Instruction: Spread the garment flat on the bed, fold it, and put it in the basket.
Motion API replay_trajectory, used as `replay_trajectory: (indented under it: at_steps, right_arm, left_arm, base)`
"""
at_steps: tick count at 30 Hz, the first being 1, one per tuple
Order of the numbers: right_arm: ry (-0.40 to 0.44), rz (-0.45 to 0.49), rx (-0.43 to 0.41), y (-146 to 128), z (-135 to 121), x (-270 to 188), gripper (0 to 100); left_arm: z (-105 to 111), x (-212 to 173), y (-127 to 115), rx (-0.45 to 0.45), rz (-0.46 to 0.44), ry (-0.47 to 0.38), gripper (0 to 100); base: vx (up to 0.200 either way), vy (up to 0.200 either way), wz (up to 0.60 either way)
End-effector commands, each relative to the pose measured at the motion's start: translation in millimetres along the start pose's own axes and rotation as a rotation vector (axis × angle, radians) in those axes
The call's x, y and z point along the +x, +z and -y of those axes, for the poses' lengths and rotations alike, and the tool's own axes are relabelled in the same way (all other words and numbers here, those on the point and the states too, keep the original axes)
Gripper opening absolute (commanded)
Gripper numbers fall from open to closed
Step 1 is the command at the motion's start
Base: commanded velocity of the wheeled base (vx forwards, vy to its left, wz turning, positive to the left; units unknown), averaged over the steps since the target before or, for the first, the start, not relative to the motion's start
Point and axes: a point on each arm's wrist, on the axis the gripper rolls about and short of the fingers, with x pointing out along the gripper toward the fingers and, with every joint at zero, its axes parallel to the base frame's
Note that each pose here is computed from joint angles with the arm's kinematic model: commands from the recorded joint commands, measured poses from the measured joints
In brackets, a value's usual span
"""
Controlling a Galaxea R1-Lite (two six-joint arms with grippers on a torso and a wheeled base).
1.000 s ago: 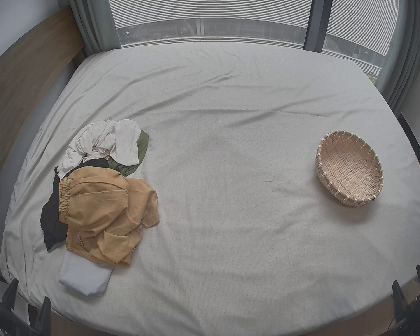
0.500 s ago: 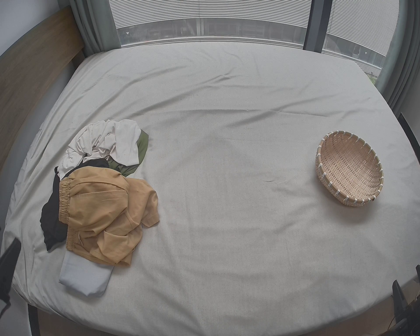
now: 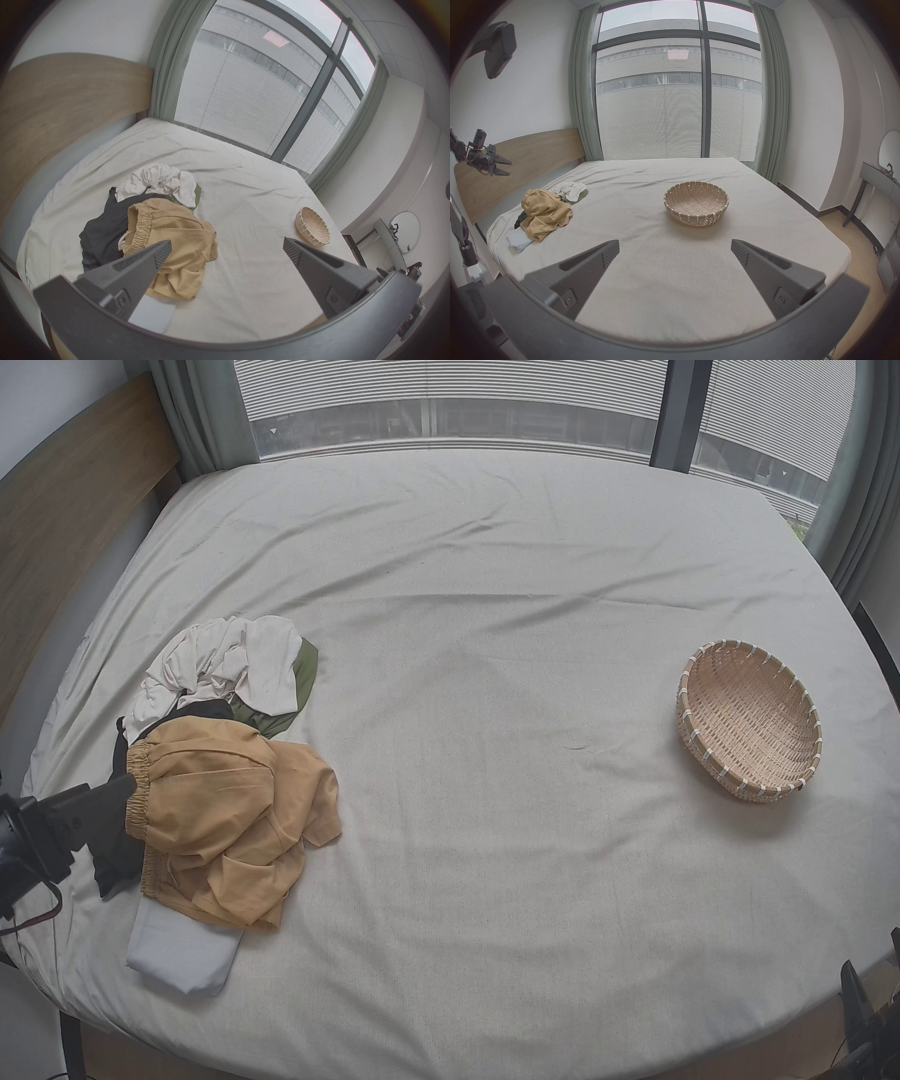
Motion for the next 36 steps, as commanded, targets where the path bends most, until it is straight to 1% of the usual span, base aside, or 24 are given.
replay_trajectory:
  at_steps: [1,3,5,6,7,8,9,12,21,22,23,26,27,32,36]
  right_arm:
    - [0.0,-0.014,0.0,-5,0,1,100]
    - [0.0,-0.013,-0.002,-5,0,1,100]
    - [0.0,-0.011,-0.002,-4,0,1,100]
    - [0.0,-0.011,-0.002,-4,0,1,100]
    - [0.0,-0.013,-0.002,-4,0,1,100]
    - [0.0,-0.013,-0.002,-4,0,1,100]
    - [0.0,-0.014,-0.002,-5,0,1,100]
    - [0.0,-0.014,-0.002,-5,0,1,100]
    - [0.001,-0.014,-0.002,-5,0,1,100]
    - [0.001,-0.014,-0.002,-5,0,1,100]
    - [0.001,-0.014,-0.002,-5,0,1,100]
    - [0.001,-0.014,0.0,-5,0,1,100]
    - [0.0,-0.014,0.0,-5,0,1,100]
    - [0.0,-0.014,-0.002,-5,0,1,100]
    - [0.001,-0.013,0.0,-4,0,1,100]
  left_arm:
    - [-13,21,-2,-0.029,-0.056,0.03,100]
    - [-13,23,-4,-0.028,-0.061,0.018,100]
    - [-10,25,-11,-0.025,-0.096,-0.008,100]
    - [-10,25,-11,-0.025,-0.096,-0.008,100]
    - [-8,31,-21,-0.026,-0.149,-0.03,100]
    - [-8,31,-21,-0.026,-0.149,-0.03,100]
    - [-11,37,-32,-0.041,-0.21,-0.029,100]
    - [-17,43,-47,-0.065,-0.281,-0.015,100]
    - [-27,60,-68,-0.116,-0.411,0.009,100]
    - [-27,60,-68,-0.116,-0.411,0.009,100]
    - [-30,65,-73,-0.128,-0.448,0.003,100]
    - [-32,69,-77,-0.143,-0.479,0.0,100]
    - [-34,72,-81,-0.154,-0.503,-0.001,100]
    - [-42,86,-92,-0.186,-0.578,0.026,100]
    - [-49,97,-99,-0.197,-0.601,0.037,100]
  base:
    - [0.0,0.0,0.0]
    - [0.0,0.0,0.0]
    - [0.0,0.0,0.0]
    - [0.0,0.0,0.0]
    - [0.0,0.0,0.0]
    - [0.0,0.0,0.0]
    - [0.0,0.0,0.0]
    - [0.0,0.0,0.0]
    - [0.0,0.0,0.0]
    - [0.0,0.0,0.0]
    - [0.0,0.0,0.0]
    - [0.0,0.0,0.0]
    - [0.0,0.0,0.0]
    - [0.0,0.0,0.0]
    - [0.0,0.0,0.0]
